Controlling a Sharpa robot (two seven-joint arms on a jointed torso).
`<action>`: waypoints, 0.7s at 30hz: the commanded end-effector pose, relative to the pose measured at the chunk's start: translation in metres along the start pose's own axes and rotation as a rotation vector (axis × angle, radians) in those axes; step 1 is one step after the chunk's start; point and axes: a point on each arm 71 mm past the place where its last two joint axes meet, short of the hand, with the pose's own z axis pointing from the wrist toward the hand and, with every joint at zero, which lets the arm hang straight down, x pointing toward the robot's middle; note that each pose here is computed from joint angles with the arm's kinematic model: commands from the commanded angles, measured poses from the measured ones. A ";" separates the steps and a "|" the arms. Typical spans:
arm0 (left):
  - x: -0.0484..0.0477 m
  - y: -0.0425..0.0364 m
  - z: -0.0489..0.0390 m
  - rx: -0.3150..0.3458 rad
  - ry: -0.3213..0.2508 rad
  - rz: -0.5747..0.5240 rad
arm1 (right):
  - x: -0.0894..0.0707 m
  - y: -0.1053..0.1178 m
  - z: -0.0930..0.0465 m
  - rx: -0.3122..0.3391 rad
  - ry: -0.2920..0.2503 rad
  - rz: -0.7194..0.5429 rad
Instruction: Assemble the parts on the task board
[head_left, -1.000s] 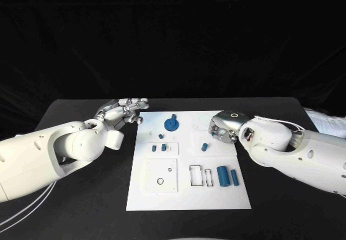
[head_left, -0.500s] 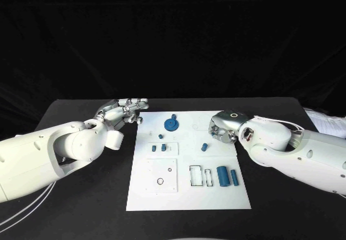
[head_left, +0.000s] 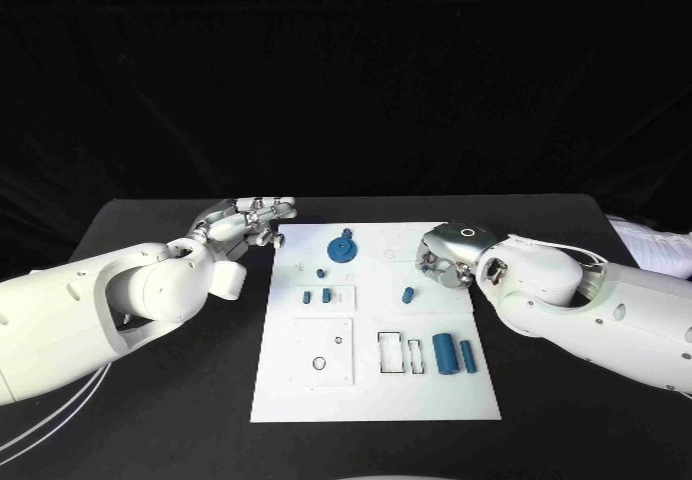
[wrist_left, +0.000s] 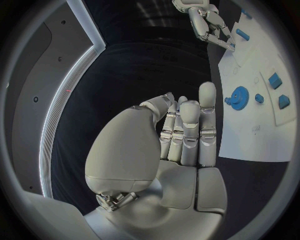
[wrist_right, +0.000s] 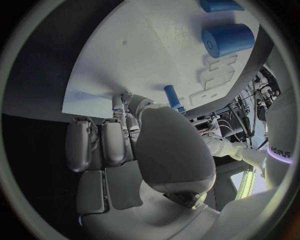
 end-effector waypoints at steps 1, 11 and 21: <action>0.0011 -0.0006 0.0002 0.004 0.014 0.003 | -0.001 0.004 -0.002 -0.014 -0.019 0.014; 0.0002 -0.0005 0.0002 0.002 0.014 0.004 | -0.011 0.001 -0.013 -0.006 -0.042 0.059; 0.0003 -0.0002 0.0004 0.001 0.015 0.004 | -0.028 0.021 -0.023 -0.068 -0.100 0.115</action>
